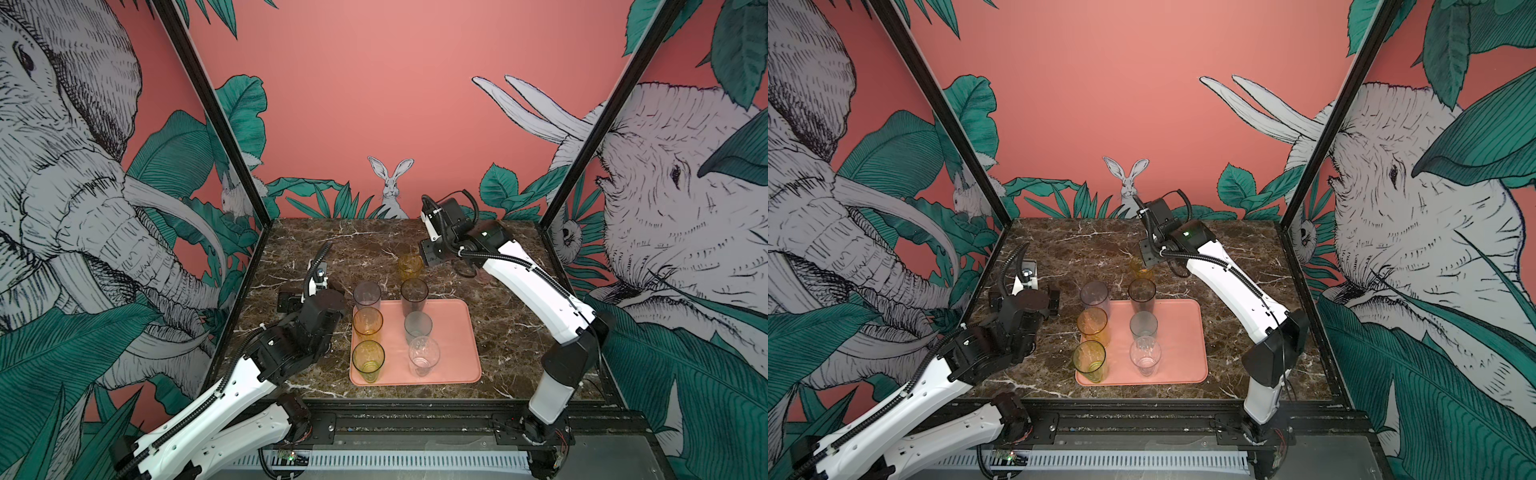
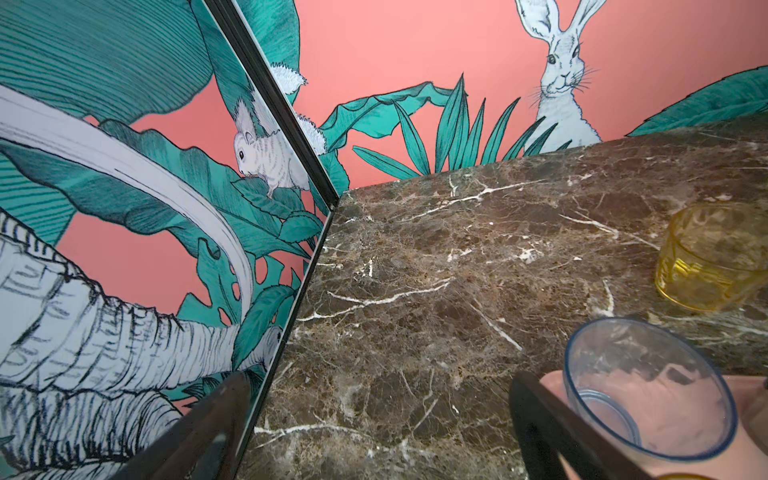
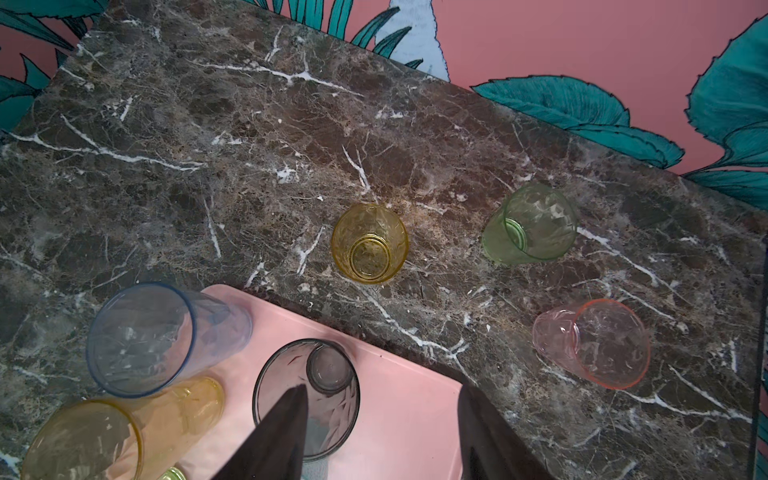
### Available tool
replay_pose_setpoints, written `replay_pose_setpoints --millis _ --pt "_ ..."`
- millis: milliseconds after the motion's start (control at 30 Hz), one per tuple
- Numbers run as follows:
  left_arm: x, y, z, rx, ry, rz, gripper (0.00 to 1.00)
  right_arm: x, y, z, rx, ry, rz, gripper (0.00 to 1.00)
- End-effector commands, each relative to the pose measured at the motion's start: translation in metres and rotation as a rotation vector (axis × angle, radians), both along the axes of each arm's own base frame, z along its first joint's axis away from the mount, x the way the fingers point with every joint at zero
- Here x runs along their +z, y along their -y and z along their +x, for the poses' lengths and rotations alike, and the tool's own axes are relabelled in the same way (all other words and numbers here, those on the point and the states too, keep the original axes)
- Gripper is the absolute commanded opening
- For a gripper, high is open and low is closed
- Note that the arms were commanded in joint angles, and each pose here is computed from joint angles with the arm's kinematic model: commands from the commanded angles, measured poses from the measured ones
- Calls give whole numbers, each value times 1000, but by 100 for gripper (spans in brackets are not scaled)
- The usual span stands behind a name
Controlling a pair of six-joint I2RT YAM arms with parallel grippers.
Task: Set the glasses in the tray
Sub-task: 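Raise the right gripper and move it over the yellow glass beyond the tray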
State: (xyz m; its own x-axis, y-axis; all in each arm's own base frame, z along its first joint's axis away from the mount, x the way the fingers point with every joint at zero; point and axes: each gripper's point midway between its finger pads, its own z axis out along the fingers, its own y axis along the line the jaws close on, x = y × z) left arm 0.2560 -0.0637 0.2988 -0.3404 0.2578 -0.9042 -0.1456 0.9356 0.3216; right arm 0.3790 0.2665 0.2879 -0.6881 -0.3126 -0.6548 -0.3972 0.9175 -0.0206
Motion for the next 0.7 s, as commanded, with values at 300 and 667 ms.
replay_pose_setpoints --millis 300,667 --pt "4 7 34 24 -1 7 99 -31 2 42 -81 -94 51 60" --pt "-10 3 54 41 -45 -27 99 -81 0 65 -133 -207 64 60"
